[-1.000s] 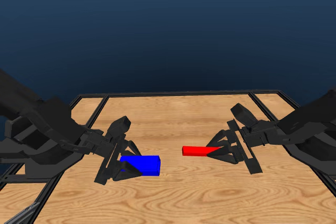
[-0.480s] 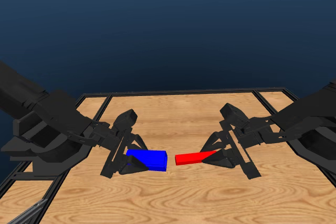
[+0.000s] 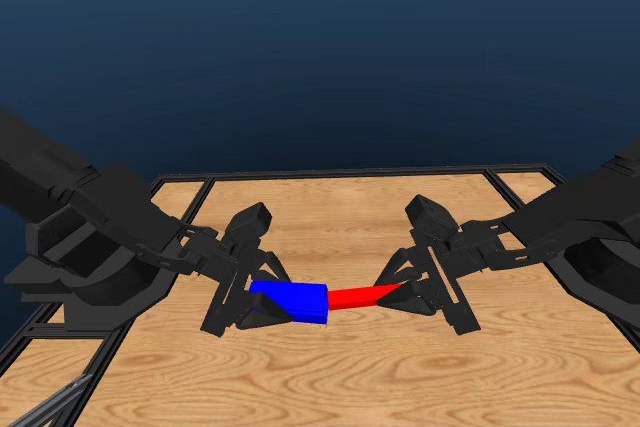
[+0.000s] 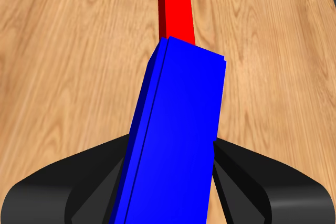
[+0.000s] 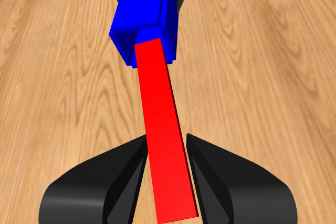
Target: Insert peg into socket
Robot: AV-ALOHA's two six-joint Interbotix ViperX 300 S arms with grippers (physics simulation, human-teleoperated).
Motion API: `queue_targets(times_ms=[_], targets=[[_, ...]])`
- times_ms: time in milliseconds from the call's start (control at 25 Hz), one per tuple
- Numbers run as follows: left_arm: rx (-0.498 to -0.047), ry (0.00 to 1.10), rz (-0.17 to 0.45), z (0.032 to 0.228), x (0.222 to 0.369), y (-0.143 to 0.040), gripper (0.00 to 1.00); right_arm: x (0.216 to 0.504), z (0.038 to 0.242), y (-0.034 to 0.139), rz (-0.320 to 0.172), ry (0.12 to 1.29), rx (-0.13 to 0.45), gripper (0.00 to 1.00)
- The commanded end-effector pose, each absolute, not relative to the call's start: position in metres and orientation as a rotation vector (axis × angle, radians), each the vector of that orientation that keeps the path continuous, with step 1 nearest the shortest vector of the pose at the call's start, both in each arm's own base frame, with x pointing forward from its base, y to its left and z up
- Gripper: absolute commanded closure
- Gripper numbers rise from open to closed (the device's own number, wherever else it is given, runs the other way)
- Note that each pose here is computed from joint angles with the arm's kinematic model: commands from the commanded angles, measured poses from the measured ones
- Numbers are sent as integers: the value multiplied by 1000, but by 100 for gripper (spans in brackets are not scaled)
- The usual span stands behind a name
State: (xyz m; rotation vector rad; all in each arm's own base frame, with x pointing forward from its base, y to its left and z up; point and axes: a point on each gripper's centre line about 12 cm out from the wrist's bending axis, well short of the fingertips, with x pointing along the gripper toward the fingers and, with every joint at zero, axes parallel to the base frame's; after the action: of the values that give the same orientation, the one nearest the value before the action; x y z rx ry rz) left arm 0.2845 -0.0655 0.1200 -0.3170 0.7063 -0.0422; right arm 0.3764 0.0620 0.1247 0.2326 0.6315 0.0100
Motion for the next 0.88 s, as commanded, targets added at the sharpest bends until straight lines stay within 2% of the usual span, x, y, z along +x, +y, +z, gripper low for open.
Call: queue_targets(times_ms=[40,120,160,280,320,360,440,480,560,600,640,680,880], targets=[[-316,651,-49,129,297,-66,100,390,142,59,8,562,243,100],[-314,643,-44,128,299,-64,100,393,143,59,6,557,249,100],[-312,639,-44,131,302,-64,100,390,133,59,3,587,246,100],[-306,631,-39,129,304,-62,100,397,141,59,4,553,255,100],[-306,617,-40,133,307,-61,100,394,131,58,-3,580,255,100],[-302,612,-40,135,309,-61,100,399,138,59,2,558,258,100],[-292,614,-37,133,312,-59,100,403,132,61,4,569,255,100],[-290,591,-38,138,318,-59,100,412,136,63,11,552,256,100],[-284,604,-39,136,320,-59,100,420,130,65,12,555,256,100],[-283,603,-37,132,321,-59,100,426,135,71,27,536,256,100],[-282,610,-37,131,322,-59,100,430,129,66,10,544,263,100],[-284,598,-39,134,324,-60,100,435,133,69,18,527,264,100],[-297,614,-35,128,320,-61,100,448,130,72,27,532,263,100]])
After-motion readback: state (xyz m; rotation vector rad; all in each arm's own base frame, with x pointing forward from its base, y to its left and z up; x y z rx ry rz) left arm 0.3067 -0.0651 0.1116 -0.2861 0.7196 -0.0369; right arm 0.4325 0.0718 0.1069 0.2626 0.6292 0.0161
